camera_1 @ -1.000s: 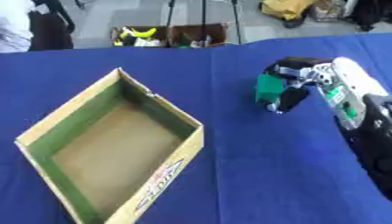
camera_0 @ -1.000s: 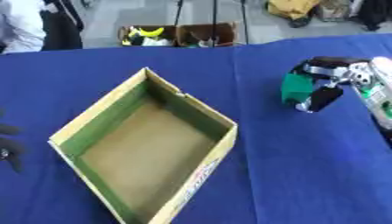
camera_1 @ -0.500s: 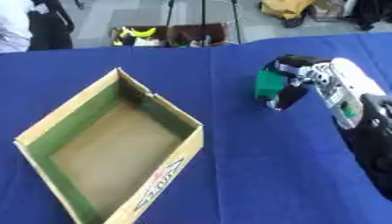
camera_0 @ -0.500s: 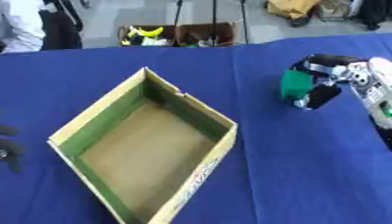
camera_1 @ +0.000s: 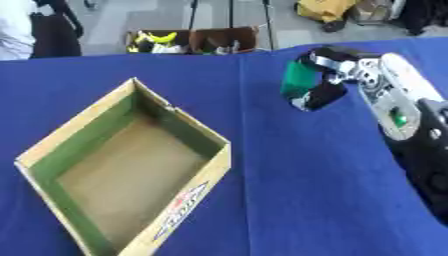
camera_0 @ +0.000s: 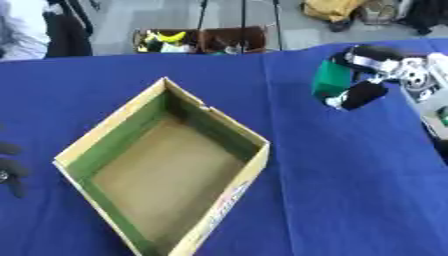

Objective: Pick up objects on the table and place them in the box.

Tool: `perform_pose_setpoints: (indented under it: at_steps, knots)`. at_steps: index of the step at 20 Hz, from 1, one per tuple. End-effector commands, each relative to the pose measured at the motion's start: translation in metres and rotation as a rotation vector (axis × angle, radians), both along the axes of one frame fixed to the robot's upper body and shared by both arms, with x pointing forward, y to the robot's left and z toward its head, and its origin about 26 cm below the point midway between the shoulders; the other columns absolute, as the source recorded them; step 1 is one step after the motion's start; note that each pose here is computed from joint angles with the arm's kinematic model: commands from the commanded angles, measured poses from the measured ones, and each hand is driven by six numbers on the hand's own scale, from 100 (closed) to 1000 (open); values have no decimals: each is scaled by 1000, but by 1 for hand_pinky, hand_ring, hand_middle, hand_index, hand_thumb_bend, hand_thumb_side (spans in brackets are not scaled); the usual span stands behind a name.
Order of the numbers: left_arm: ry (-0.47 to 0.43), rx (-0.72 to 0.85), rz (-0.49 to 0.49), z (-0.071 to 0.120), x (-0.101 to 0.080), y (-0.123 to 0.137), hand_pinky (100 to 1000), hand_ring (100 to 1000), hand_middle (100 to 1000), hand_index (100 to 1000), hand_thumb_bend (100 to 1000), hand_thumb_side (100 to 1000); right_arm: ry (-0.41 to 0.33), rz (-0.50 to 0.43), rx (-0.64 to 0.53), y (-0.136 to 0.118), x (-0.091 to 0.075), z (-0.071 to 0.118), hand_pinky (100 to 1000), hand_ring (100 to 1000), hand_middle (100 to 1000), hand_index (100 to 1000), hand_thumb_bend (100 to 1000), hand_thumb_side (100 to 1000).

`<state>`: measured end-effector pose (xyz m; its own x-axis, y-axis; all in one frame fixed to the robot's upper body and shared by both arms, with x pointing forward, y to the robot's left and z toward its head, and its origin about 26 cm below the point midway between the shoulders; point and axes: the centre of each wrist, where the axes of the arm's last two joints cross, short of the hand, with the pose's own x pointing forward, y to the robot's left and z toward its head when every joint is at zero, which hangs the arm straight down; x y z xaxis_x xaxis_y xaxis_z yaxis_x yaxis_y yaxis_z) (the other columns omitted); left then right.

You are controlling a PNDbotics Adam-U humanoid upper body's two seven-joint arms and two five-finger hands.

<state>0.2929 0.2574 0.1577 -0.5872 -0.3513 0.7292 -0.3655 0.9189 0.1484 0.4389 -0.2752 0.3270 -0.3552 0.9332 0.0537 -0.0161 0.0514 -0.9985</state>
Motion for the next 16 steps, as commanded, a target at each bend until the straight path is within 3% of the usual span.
perform_pose_setpoints:
  at_steps: [1,8,16]
  knots:
    - [-25,11,1,7,-2,2,208,390,508,789,153,903,-96,31,28,3,-18,34,632,754,652,745,100,305]
    - [-25,14,0,7,-2,2,210,392,508,789,153,905,-180,131,31,34,-42,52,635,745,654,741,100,306]
    - [-24,16,-2,7,-2,2,211,393,509,789,153,905,-209,308,45,83,-65,61,638,744,656,743,100,300]
